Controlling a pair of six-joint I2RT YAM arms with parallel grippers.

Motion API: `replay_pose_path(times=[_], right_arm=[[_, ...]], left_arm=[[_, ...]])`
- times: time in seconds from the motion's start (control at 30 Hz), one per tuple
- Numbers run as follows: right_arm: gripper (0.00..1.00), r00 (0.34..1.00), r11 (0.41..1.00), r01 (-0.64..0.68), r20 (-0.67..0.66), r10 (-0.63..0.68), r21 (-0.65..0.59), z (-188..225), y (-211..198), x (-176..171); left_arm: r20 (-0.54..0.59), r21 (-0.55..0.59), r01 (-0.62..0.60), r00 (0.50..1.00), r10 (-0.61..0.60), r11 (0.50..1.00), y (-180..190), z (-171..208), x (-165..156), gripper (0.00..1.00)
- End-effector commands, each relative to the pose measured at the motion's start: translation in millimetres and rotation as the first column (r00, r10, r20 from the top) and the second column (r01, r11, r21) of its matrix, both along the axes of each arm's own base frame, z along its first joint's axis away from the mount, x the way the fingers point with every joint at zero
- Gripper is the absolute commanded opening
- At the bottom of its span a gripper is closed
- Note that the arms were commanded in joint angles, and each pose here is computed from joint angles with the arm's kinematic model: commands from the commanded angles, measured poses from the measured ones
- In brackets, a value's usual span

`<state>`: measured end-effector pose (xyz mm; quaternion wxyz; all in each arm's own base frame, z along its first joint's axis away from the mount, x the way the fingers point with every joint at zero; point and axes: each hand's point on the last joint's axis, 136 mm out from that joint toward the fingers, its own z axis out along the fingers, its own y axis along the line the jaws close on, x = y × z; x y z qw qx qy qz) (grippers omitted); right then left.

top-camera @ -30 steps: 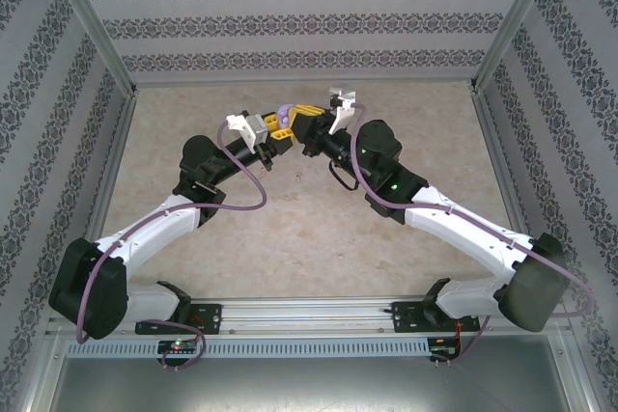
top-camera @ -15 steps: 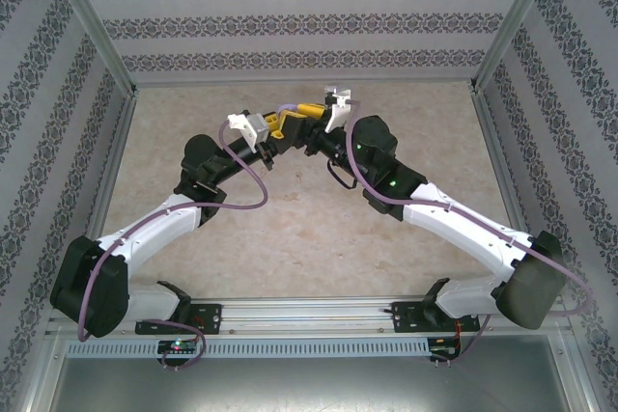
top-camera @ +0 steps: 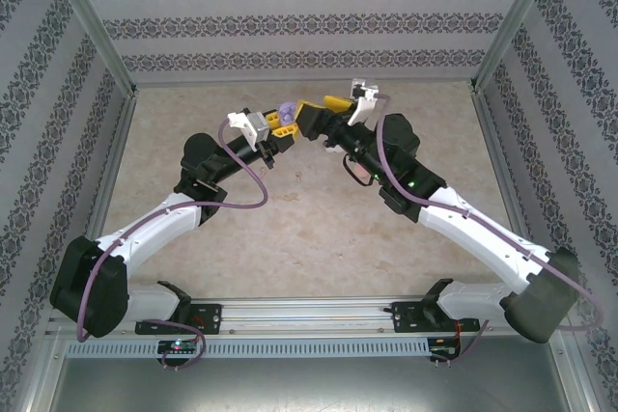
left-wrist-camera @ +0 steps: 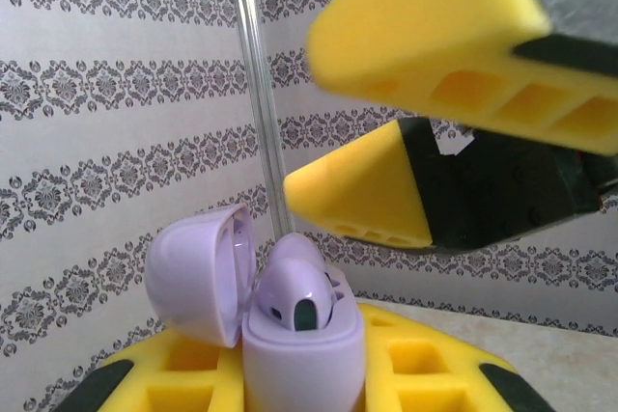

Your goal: Insert the wireless bluetooth earbuds into the charging case

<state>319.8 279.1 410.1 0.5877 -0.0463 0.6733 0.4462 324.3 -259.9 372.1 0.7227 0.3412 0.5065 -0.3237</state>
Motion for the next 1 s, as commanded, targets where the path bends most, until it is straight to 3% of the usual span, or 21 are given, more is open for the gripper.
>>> replay_pose_path(times=[0.0, 0.13, 0.3, 0.7, 0.97], right_arm=[[0.88, 1.000, 0.997, -0.009, 0.026, 0.007, 0.073, 21.2, -13.4, -10.2], [0.85, 1.000, 0.998, 0.000, -0.028, 0.002, 0.069, 21.3, -25.8, -7.7], [0.70, 0.985, 0.999, -0.039, -0.170, 0.035, -0.025, 8.2, -29.9, 5.0], [0.01, 0.879, 0.973, -0.190, -0.464, 0.109, -0.132, -41.6, -9.5, 34.5], [0.00, 0.799, 0.953, -0.286, -0.574, 0.178, -0.102, -72.0, 18.8, 48.4]], left_arm=[[0.056, -0.027, 0.030, 0.998, -0.028, 0.999, -4.5, 19.8, -8.7, 0.00], [0.046, -0.014, 0.027, 0.999, -0.026, 1.000, -4.8, 14.4, -8.0, 0.00], [0.025, 0.029, 0.042, 0.999, -0.043, 0.999, -7.2, 1.3, -11.1, 0.00], [-0.090, 0.146, 0.162, 0.985, -0.150, 0.976, -18.9, -43.9, -28.0, 0.00], [-0.137, 0.188, 0.220, 0.971, -0.197, 0.957, -26.6, -62.4, -36.7, 0.00]])
